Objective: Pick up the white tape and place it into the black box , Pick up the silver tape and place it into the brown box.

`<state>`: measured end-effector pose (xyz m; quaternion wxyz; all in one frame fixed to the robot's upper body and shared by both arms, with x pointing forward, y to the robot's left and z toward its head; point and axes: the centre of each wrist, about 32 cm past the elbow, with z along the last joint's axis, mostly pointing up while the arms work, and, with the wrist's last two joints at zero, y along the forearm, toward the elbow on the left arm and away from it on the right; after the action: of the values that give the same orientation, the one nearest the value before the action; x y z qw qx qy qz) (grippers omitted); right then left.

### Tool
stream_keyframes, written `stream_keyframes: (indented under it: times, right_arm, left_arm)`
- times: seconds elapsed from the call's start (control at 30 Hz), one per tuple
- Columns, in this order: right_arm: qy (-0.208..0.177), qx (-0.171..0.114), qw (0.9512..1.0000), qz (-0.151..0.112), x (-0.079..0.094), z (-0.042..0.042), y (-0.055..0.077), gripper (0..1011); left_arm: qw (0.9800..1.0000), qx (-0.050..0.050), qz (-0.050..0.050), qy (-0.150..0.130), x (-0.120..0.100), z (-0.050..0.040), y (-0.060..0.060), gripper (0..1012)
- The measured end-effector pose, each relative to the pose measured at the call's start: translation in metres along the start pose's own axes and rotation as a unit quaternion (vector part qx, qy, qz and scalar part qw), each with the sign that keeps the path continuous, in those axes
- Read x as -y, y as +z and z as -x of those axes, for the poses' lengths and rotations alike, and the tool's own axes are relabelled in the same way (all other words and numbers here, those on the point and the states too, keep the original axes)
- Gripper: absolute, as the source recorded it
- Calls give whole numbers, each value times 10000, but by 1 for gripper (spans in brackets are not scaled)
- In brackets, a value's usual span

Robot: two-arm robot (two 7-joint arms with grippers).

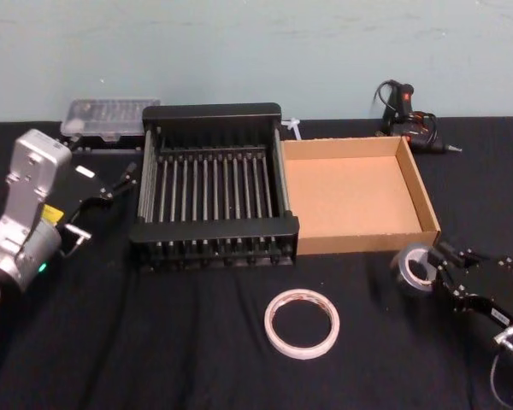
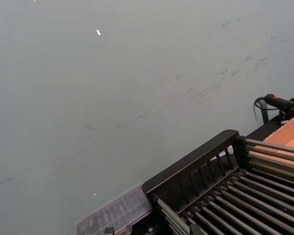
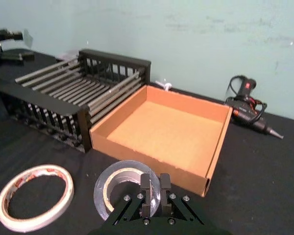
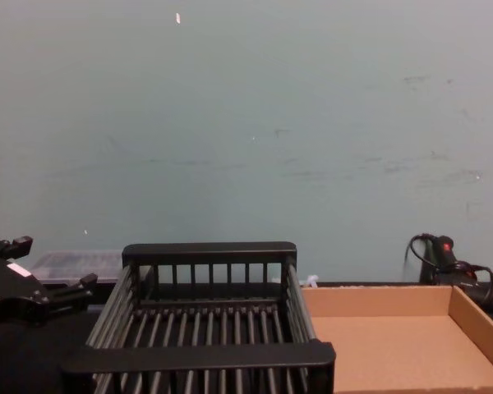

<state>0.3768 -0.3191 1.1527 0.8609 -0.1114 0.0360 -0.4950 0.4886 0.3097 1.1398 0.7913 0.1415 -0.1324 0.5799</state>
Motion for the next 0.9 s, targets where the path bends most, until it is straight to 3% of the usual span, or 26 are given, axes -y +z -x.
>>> stream_keyframes:
  times: [0.43, 0.9]
  right_arm:
    - [-21, -29, 9996, -277, -27, 6, 37, 126]
    - [-310, -97, 9986, -419, -253, -61, 144, 125]
  left_arm:
    - [10000, 0, 0, 0, 0, 0, 0, 1001]
    - [10000, 0, 0, 0, 0, 0, 0, 1001]
